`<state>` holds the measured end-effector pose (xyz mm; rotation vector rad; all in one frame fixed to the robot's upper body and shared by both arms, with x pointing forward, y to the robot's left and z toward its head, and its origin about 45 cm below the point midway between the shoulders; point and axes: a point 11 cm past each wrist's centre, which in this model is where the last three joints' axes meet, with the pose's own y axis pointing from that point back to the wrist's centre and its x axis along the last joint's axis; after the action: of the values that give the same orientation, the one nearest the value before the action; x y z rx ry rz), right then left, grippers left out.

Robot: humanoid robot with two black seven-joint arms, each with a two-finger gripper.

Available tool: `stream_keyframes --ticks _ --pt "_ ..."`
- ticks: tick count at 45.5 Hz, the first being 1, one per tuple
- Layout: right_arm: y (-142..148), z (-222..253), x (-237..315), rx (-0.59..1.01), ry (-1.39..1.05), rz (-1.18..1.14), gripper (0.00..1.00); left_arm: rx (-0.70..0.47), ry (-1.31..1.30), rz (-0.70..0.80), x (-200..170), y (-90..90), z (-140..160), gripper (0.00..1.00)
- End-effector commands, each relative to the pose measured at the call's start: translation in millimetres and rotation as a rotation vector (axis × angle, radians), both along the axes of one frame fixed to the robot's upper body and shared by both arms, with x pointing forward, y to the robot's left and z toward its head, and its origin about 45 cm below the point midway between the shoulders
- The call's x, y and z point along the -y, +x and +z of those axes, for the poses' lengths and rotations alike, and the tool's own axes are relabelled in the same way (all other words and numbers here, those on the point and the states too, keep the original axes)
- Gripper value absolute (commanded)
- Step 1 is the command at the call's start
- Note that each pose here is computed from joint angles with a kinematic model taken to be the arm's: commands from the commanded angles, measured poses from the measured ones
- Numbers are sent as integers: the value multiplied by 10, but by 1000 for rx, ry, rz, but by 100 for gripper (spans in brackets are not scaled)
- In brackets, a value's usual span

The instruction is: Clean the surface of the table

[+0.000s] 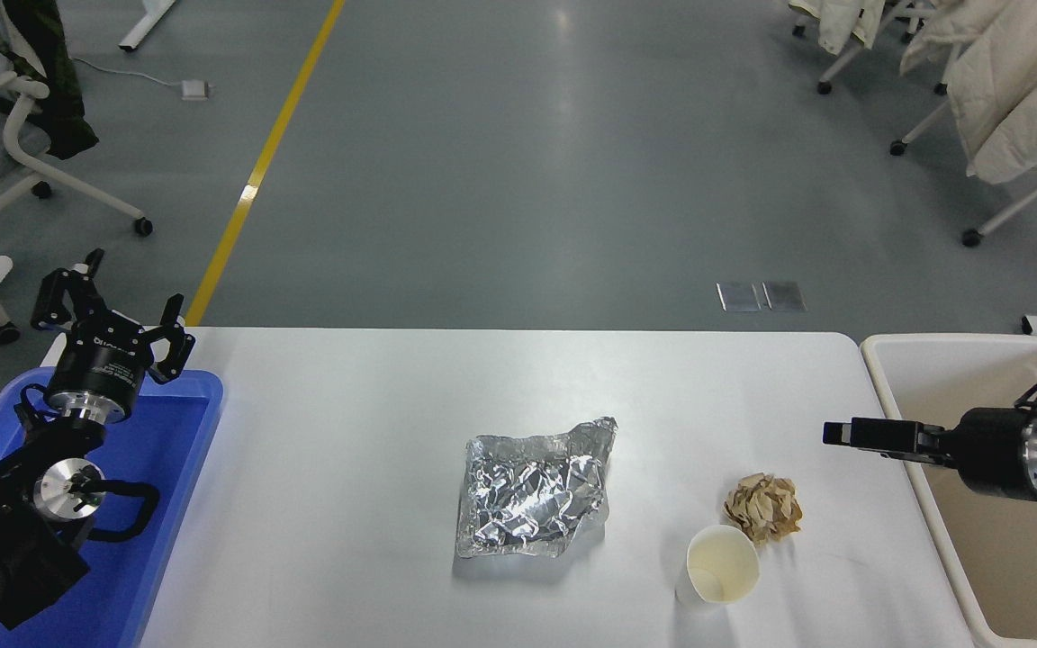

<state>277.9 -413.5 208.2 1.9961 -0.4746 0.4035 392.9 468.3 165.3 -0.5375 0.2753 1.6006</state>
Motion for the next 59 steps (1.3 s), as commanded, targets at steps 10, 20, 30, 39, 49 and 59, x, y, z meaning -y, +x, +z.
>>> stream_keyframes --ticks 10,20,30,39,49,59 --pt "-606 -167 -26 -241 18 -201 100 0 1 1 -3 -1 1 100" --pt "-532 -260 -237 -291 79 -269 100 0 -1 0 4 1 -3 100" --pt "-484 -412 -512 -322 136 -289 100 0 0 0 -2 -1 1 100" --pt "-459 -558 -775 -311 159 -258 100 1 -1 -2 2 1 2 100" --pt "-446 -680 -1037 -303 183 -230 100 0 -1 -1 8 2 -2 100" --pt "-401 -716 -1178 -298 207 -232 100 2 -2 -1 0 1 4 100"
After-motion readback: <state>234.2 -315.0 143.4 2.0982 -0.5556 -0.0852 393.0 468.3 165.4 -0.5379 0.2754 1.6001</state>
